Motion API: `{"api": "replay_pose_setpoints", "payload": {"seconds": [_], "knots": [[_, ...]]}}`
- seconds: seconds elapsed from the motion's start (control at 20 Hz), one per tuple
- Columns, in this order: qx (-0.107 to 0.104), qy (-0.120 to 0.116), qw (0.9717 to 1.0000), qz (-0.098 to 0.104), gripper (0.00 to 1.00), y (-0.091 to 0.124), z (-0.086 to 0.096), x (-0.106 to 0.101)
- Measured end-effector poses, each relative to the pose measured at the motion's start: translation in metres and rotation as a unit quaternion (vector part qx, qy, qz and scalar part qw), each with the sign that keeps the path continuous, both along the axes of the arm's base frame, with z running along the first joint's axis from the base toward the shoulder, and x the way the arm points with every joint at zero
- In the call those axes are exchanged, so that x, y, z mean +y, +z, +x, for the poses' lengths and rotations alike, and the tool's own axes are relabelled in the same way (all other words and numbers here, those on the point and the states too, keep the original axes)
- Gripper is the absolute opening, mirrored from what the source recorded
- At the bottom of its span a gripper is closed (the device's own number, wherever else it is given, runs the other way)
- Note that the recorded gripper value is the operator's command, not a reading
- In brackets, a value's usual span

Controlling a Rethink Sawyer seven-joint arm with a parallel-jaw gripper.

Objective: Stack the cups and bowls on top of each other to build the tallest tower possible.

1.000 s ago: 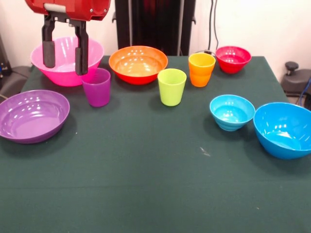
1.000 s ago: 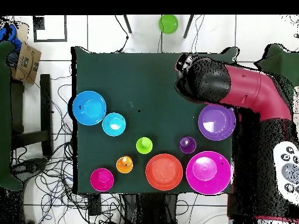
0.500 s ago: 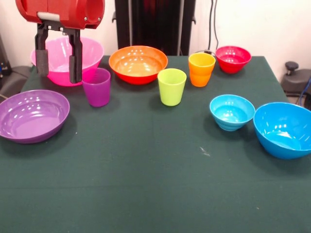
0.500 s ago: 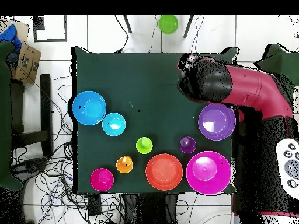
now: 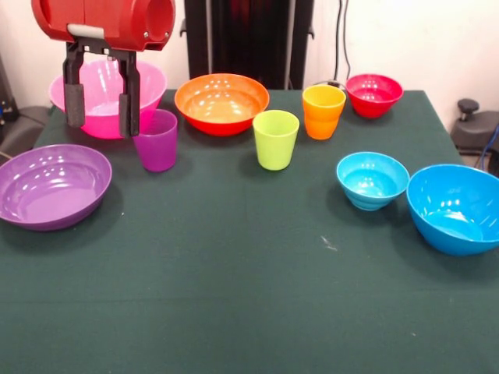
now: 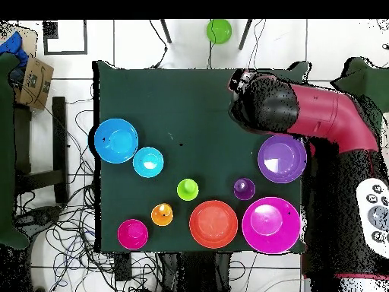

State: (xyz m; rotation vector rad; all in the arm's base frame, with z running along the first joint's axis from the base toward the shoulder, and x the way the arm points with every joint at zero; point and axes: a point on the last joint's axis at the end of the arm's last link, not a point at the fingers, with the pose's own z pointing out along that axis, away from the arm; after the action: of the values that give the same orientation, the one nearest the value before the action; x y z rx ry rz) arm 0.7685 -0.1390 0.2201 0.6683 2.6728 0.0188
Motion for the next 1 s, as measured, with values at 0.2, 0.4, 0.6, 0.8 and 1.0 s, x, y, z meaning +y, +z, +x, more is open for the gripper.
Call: {"api": "replay_pose_setpoints", "payload": {"seconds": [0.2, 0.4, 0.6, 0.8, 1.0], "knots": [[0.002, 0.004, 1.0000, -0.002, 1.00, -0.0042, -0.0005, 0.0006], [0.003, 0.009, 0.9999, -0.008, 1.00, -0.0065, -0.0016, 0.0003], [0.002, 0.012, 0.9999, -0.010, 1.00, -0.0063, -0.0005, 0.0017], [-0.002, 0.016, 0.9998, -0.008, 1.00, -0.0038, 0.0032, 0.0057], [-0.003, 0.019, 0.9998, -0.010, 1.00, -0.0024, 0.0038, 0.0090]]}}
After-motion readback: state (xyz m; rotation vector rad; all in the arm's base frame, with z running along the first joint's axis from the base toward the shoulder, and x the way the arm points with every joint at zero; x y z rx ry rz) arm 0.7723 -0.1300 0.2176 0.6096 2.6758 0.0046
